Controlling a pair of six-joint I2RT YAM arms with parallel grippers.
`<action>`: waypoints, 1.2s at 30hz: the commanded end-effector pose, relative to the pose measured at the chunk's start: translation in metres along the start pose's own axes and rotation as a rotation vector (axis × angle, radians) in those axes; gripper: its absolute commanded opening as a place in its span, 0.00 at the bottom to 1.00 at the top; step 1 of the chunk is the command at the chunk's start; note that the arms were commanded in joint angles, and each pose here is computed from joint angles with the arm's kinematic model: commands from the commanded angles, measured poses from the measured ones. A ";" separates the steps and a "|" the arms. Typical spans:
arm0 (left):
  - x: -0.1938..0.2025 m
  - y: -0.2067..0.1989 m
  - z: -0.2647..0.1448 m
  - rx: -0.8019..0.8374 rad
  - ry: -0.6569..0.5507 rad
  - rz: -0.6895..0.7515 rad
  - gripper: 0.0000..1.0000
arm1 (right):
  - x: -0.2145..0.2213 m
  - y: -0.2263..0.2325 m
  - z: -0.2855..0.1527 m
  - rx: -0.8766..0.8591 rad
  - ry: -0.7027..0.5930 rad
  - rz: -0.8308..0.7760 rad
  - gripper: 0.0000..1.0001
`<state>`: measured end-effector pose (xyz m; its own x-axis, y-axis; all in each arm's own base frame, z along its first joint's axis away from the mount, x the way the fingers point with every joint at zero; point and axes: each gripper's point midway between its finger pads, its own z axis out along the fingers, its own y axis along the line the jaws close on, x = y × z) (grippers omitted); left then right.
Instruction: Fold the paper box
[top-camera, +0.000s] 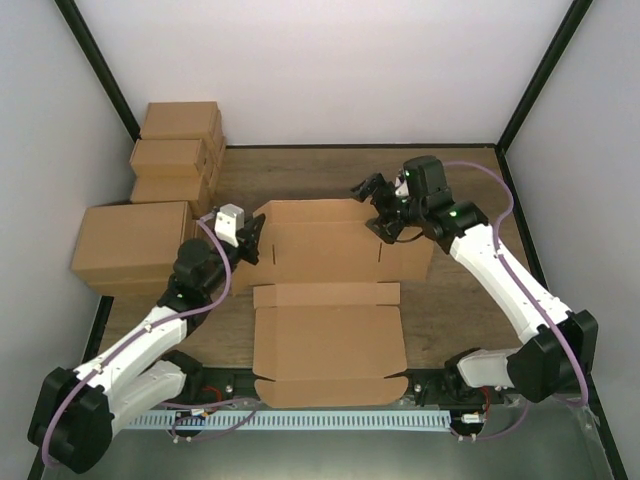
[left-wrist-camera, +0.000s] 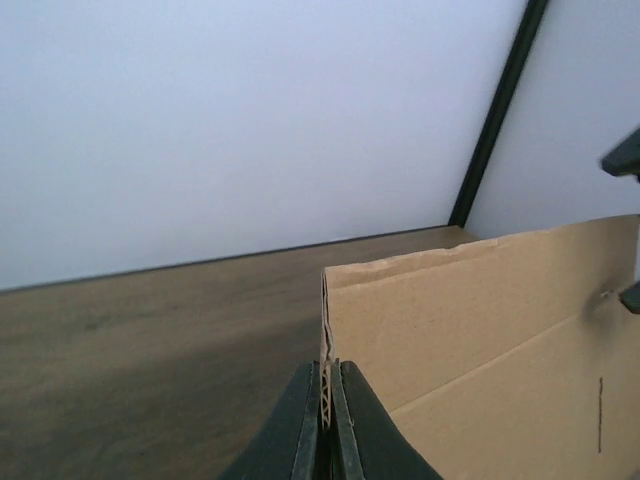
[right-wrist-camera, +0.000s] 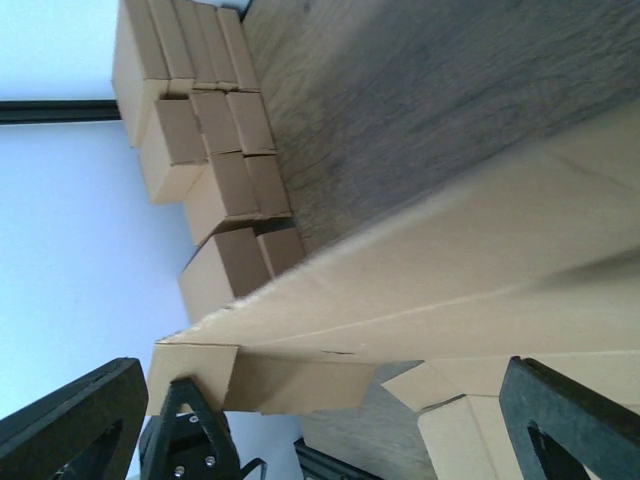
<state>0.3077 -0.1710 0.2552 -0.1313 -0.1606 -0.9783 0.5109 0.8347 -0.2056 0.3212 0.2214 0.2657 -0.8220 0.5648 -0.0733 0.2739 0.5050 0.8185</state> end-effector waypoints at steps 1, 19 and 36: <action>-0.031 -0.032 -0.007 0.145 -0.131 0.132 0.04 | -0.002 0.043 -0.022 -0.127 -0.009 -0.024 1.00; -0.018 -0.055 -0.025 0.178 -0.181 0.364 0.04 | 0.021 0.007 -0.028 -0.032 0.002 0.175 1.00; -0.002 -0.080 -0.033 0.253 -0.176 0.478 0.04 | 0.026 -0.024 -0.009 0.012 0.022 0.287 0.73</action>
<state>0.2467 -0.2169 0.2735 0.2483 0.0831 -0.9651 0.6677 0.7071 0.2327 0.2930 0.2163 0.2499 -0.7159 0.6788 0.1633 0.5042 0.3408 0.7935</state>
